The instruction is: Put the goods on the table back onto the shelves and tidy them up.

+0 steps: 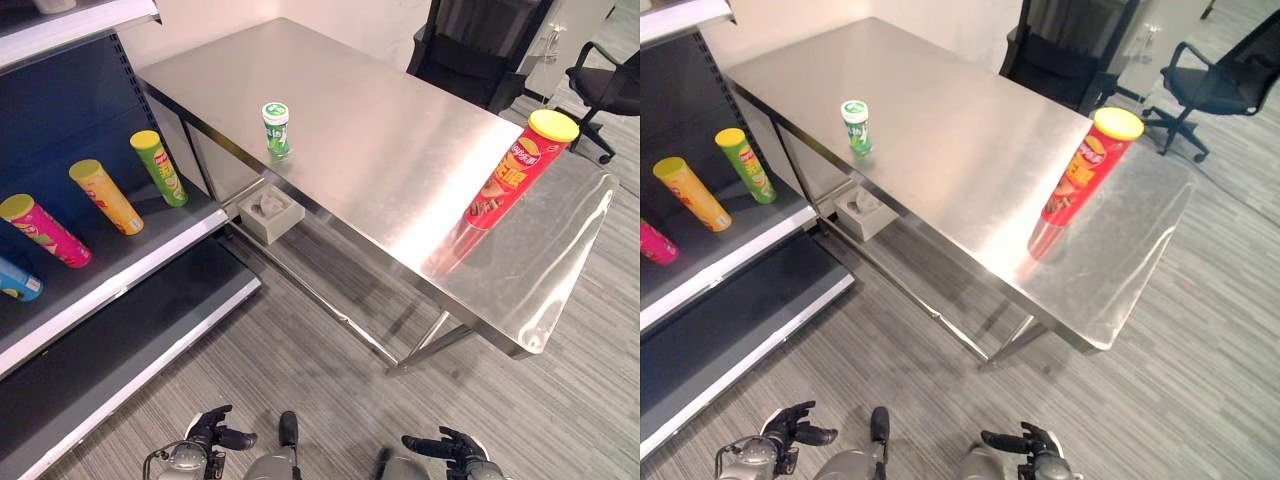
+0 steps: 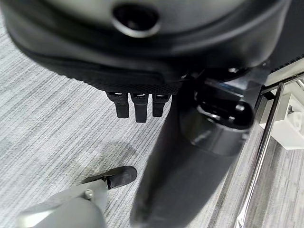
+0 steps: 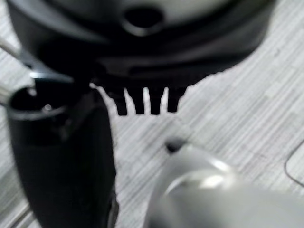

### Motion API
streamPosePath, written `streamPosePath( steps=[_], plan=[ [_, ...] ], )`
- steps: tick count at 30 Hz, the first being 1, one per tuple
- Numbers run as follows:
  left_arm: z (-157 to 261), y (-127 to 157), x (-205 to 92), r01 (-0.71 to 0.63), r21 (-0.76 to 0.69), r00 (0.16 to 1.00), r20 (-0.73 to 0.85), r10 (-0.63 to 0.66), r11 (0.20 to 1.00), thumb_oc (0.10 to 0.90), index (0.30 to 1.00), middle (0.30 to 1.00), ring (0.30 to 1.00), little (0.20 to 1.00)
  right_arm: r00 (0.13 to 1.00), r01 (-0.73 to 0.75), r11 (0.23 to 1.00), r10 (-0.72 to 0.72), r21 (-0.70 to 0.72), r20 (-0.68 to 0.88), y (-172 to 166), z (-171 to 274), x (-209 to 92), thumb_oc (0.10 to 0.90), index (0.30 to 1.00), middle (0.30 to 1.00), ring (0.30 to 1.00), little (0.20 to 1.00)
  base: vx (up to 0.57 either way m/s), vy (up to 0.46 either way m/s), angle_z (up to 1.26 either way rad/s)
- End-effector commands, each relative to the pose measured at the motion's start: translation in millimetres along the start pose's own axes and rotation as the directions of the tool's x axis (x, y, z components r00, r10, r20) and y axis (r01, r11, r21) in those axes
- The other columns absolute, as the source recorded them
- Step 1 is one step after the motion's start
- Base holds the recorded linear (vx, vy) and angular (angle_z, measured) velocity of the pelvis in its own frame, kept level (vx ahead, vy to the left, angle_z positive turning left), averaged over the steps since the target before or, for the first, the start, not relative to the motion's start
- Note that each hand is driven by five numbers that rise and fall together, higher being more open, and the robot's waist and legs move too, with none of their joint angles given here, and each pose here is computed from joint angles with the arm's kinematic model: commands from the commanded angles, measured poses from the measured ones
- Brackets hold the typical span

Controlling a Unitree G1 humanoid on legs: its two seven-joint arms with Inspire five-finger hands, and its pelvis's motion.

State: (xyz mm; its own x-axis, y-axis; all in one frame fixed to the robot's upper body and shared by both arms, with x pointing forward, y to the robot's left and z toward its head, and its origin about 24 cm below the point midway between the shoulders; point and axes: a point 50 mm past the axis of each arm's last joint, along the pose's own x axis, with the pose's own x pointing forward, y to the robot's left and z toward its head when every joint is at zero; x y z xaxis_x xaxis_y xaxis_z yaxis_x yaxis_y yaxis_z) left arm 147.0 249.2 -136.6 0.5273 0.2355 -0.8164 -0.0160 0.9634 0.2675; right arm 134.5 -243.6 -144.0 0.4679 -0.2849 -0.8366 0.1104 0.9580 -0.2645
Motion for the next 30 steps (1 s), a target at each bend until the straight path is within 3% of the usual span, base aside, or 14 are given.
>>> streamPosePath(
  steps=[1,7,9,11,12,15,18,19,21,24,30],
  plan=[
    [9,10,1,-0.04,0.017,0.998,0.044,0.04,0.999,0.8,0.9,0.9,0.9,0.9,0.994,0.111,0.994,-0.111,-0.007,-0.006,-32,-2,0,0.8,0.9,0.9,0.9,0.9,0.09,-0.124,-0.1],
    [10,5,0,-0.019,0.004,0.998,0.058,0.019,1.0,0.8,0.9,0.9,0.9,0.9,0.976,0.198,0.978,-0.191,0.065,-0.105,-57,-33,-8,0.8,0.9,0.9,0.9,0.9,0.1,-0.152,0.09],
    [3,14,-4,-0.029,-0.018,0.998,0.061,0.03,0.999,0.8,0.9,0.9,0.9,0.9,0.933,0.356,0.893,-0.356,0.277,-0.051,-107,-20,-16,0.8,0.9,0.9,0.9,0.9,0.17,-0.04,-0.24],
    [2,14,-5,-0.025,-0.018,0.997,0.067,0.026,1.0,0.8,0.9,0.9,0.9,0.9,0.917,0.38,0.868,-0.398,0.32,-0.009,-120,-11,-20,0.8,0.9,0.9,0.9,0.9,0.09,0.014,-0.23],
    [-3,12,-6,-0.015,-0.019,0.998,0.059,0.016,1.0,0.8,0.9,0.9,0.9,0.9,0.844,0.425,0.816,-0.514,0.391,0.155,-156,26,-36,0.8,0.9,0.9,0.9,0.9,0.09,0.029,-0.21],
    [-9,5,-7,0.008,0.005,0.999,0.04,-0.009,1.0,0.8,0.9,0.9,0.9,0.9,0.643,0.425,0.762,-0.634,0.489,0.43,-204,97,-77,0.8,0.9,0.9,0.9,0.9,0.07,0.035,-0.15],
    [-16,3,-8,0.022,0.035,1.0,0.012,-0.023,0.999,0.8,0.9,0.9,0.9,0.9,0.338,0.346,0.801,-0.592,0.489,0.731,-223,181,-143,0.8,0.9,0.9,0.9,0.9,0.02,0.016,-0.04],
    [-16,2,-8,0.027,0.041,1.0,0.013,-0.028,0.999,0.8,0.9,0.9,0.9,0.9,0.284,0.336,0.801,-0.588,0.495,0.758,-225,193,-155,0.8,0.9,0.9,0.9,0.9,0.03,0.014,-0.01],
    [-20,3,-9,0.039,0.067,0.999,0.009,-0.04,0.997,0.8,0.9,0.9,0.9,0.9,0.092,0.299,0.833,-0.51,0.465,0.855,-224,233,-198,0.8,0.9,0.9,0.9,0.9,0.02,0.004,0.0],
    [-21,1,-10,0.055,0.087,0.998,0.013,-0.057,0.995,0.8,0.9,0.9,0.9,0.9,-0.033,0.271,0.854,-0.453,0.445,0.891,-219,258,-225,0.8,0.9,0.9,0.9,0.9,0.02,0.004,0.09],
    [-28,-4,-13,0.081,0.097,0.997,0.006,-0.082,0.992,0.8,0.9,0.9,0.9,0.9,-0.076,0.259,0.898,-0.349,0.356,0.934,-200,294,-238,0.8,0.9,0.9,0.9,0.9,0.01,0.0,0.19]
  ],
)
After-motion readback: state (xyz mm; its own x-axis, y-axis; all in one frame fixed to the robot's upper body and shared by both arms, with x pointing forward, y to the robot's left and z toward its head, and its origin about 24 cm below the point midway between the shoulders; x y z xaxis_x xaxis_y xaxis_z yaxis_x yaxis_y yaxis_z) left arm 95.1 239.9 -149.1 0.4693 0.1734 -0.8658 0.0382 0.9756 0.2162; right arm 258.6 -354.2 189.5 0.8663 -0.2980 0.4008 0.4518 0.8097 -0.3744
